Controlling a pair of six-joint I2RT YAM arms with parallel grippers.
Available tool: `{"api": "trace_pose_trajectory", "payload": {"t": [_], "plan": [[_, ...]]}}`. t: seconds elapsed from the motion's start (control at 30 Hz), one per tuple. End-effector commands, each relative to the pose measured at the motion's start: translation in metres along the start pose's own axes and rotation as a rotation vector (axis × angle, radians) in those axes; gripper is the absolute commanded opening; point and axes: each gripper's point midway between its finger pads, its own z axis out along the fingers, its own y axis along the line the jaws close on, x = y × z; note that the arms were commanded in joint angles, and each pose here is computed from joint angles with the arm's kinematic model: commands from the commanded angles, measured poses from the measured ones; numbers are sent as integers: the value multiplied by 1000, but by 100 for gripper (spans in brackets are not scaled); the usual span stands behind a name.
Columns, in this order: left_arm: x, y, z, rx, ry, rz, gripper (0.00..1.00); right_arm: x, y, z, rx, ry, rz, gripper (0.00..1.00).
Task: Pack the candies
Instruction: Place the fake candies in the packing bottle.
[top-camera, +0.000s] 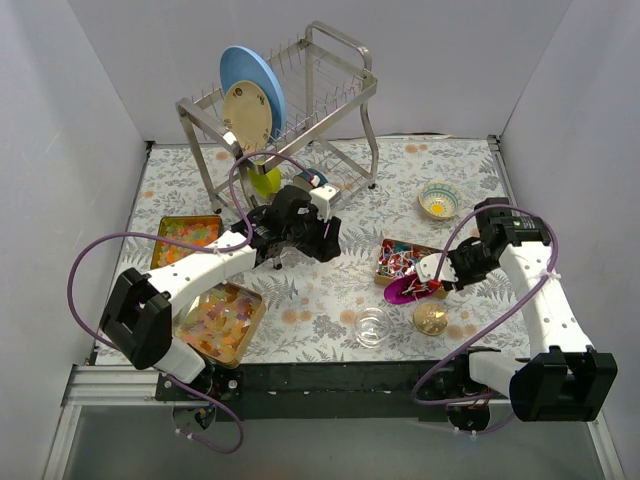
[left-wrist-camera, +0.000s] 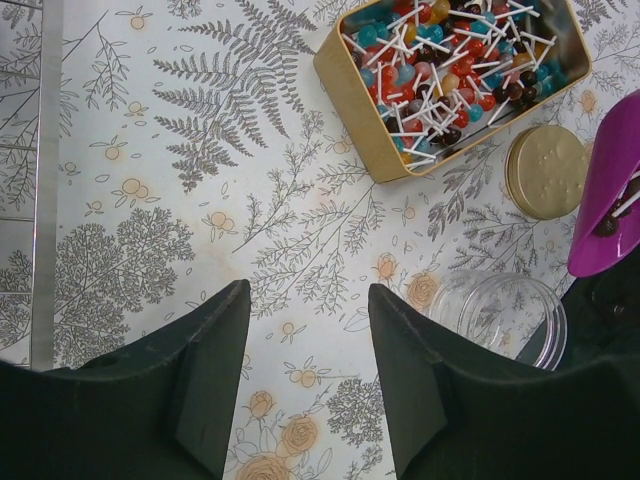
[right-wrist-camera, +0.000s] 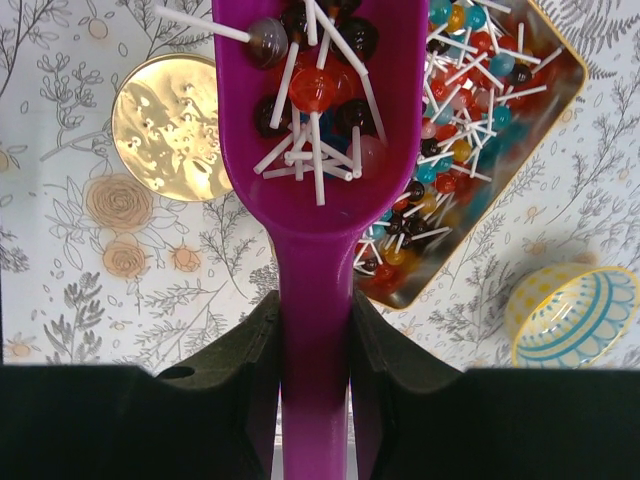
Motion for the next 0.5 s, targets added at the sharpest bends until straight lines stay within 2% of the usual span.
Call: {"api": "trace_pose_trajectory", "payload": {"t": [0.0, 0.3, 0.47], "plan": [[-6, -2, -5, 16, -37, 24, 50, -2, -5, -5, -26, 41, -154, 1], [-3, 3, -4, 4, -39, 30, 51, -24, -15, -3, -54, 39, -226, 1], [-5, 3, -6, 3, -51, 32, 51, -31, -10, 0, -85, 79, -282, 1]]}}
